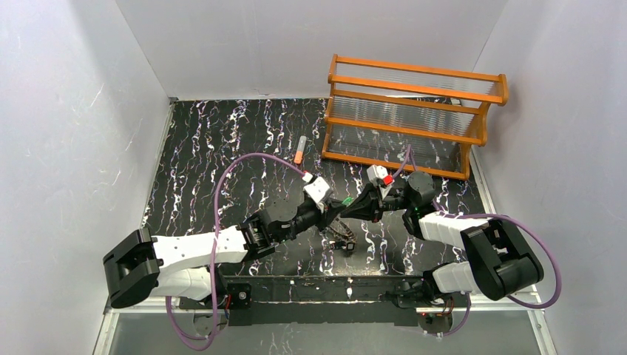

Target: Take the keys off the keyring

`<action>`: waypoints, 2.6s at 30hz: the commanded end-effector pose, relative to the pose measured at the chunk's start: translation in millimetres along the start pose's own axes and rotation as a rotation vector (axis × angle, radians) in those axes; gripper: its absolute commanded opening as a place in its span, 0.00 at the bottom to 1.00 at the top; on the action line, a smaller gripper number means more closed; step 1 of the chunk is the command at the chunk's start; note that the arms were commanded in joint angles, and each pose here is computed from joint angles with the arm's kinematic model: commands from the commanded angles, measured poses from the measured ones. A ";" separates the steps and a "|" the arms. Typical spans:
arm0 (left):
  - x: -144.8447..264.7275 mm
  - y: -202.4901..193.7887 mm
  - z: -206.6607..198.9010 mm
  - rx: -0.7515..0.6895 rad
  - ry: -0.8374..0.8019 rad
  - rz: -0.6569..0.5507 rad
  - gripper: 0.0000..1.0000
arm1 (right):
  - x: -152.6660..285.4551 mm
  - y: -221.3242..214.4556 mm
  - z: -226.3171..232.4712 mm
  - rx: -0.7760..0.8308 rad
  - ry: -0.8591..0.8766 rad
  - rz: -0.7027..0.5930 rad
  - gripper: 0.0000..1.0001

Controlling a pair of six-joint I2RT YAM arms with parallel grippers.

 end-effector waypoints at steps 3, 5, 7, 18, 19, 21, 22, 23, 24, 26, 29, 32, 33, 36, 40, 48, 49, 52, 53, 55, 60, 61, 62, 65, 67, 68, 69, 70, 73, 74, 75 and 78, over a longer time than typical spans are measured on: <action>3.5 37.4 1.4 0.013 0.090 -0.167 0.00 | -2.5 11.2 -3.0 0.079 0.029 -0.019 0.01; 4.6 38.3 3.7 0.016 0.114 -0.177 0.00 | -2.2 10.8 -2.2 0.075 0.024 -0.018 0.01; 6.2 38.0 5.2 0.017 0.125 -0.181 0.00 | -1.6 10.2 -1.9 0.074 0.013 -0.015 0.01; 16.3 28.7 20.4 0.081 0.269 -0.175 0.00 | 1.3 19.3 0.8 0.132 -0.097 -0.034 0.01; 16.6 27.4 21.0 0.090 0.277 -0.172 0.00 | 1.6 21.4 1.4 0.140 -0.098 -0.037 0.01; 16.6 26.6 22.0 0.100 0.291 -0.170 0.00 | 1.6 23.0 2.5 0.143 -0.086 -0.035 0.01; 16.2 27.3 21.8 0.101 0.290 -0.171 0.00 | 1.6 23.8 2.4 0.144 -0.078 -0.031 0.01; 15.3 28.7 20.7 0.102 0.285 -0.172 0.00 | 1.7 23.2 2.8 0.138 -0.070 -0.026 0.01; 14.2 31.5 19.0 0.102 0.276 -0.175 0.00 | 1.6 23.0 2.8 0.135 -0.062 -0.020 0.01; 10.7 37.0 14.5 0.099 0.252 -0.176 0.00 | 0.9 23.5 2.6 0.138 -0.049 -0.011 0.01; 4.2 42.5 7.0 0.109 0.215 -0.160 0.00 | -1.8 23.6 2.3 0.142 -0.044 0.010 0.01; -0.7 46.4 0.3 0.119 0.189 -0.126 0.00 | -3.7 26.3 1.7 0.167 -0.057 0.027 0.01; -1.9 47.0 -1.4 0.119 0.181 -0.114 0.00 | -4.4 26.8 1.5 0.176 -0.061 0.034 0.01; -4.3 46.2 -4.7 0.129 0.163 -0.089 0.00 | -8.0 28.1 0.7 0.199 -0.066 0.057 0.01; -7.5 43.3 -7.3 0.143 0.154 -0.049 0.00 | -13.8 31.5 -1.9 0.243 -0.084 0.093 0.01; -9.5 41.9 -1.5 0.175 0.244 -0.028 0.00 | -25.3 34.7 1.8 0.319 -0.112 0.151 0.01; -9.6 42.1 -0.4 0.180 0.258 -0.026 0.00 | -27.0 34.8 2.9 0.325 -0.108 0.153 0.01; -9.9 41.0 6.6 0.195 0.324 -0.011 0.00 | -28.9 35.7 4.5 0.342 -0.111 0.159 0.01; -10.0 40.6 8.8 0.201 0.341 -0.007 0.00 | -29.0 35.8 5.2 0.344 -0.112 0.161 0.01; -9.7 40.1 13.2 0.216 0.373 -0.003 0.00 | -30.1 36.5 7.0 0.354 -0.112 0.162 0.01; -5.6 38.2 25.4 0.267 0.439 -0.006 0.00 | -30.5 37.0 10.6 0.364 -0.111 0.157 0.01; -4.4 38.4 27.6 0.280 0.449 -0.010 0.00 | -30.3 37.3 11.4 0.367 -0.113 0.153 0.01; -3.2 37.8 30.6 0.293 0.461 -0.012 0.00 | -29.9 38.2 12.0 0.371 -0.117 0.147 0.01; -0.6 37.9 40.4 0.341 0.480 -0.011 0.00 | -29.4 40.4 14.2 0.375 -0.113 0.134 0.01; 0.1 37.2 47.7 0.382 0.478 -0.003 0.00 | -29.8 41.2 15.0 0.375 -0.106 0.128 0.01; 0.1 36.8 50.4 0.402 0.470 0.000 0.00 | -30.0 41.6 15.7 0.375 -0.102 0.122 0.01; 0.2 36.5 52.3 0.420 0.463 0.000 0.00 | -30.4 42.5 16.3 0.376 -0.098 0.113 0.01; 0.5 36.0 53.9 0.436 0.458 -0.001 0.00 | -30.5 42.3 17.2 0.372 -0.097 0.108 0.01; 2.7 34.4 58.6 0.474 0.454 -0.006 0.00 | -29.2 43.2 19.2 0.377 -0.114 0.089 0.01; 3.7 34.2 60.3 0.484 0.454 -0.010 0.00 | -28.7 44.3 20.4 0.381 -0.119 0.078 0.01; 4.7 33.6 62.4 0.497 0.453 -0.013 0.00 | -27.9 45.3 21.1 0.384 -0.126 0.067 0.01; 5.2 30.8 65.9 0.531 0.440 -0.008 0.00 | -26.6 46.2 22.5 0.377 -0.129 0.056 0.01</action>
Point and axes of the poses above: each gripper's point midway between its finger pads, its own x axis back along the fingers, its own z axis along the line the jaws close on, y = z × x, the point moved 8 cm from there along x, back along the fingers, and after that the axes turned 15 degrees about x, right-handed, at the moved point
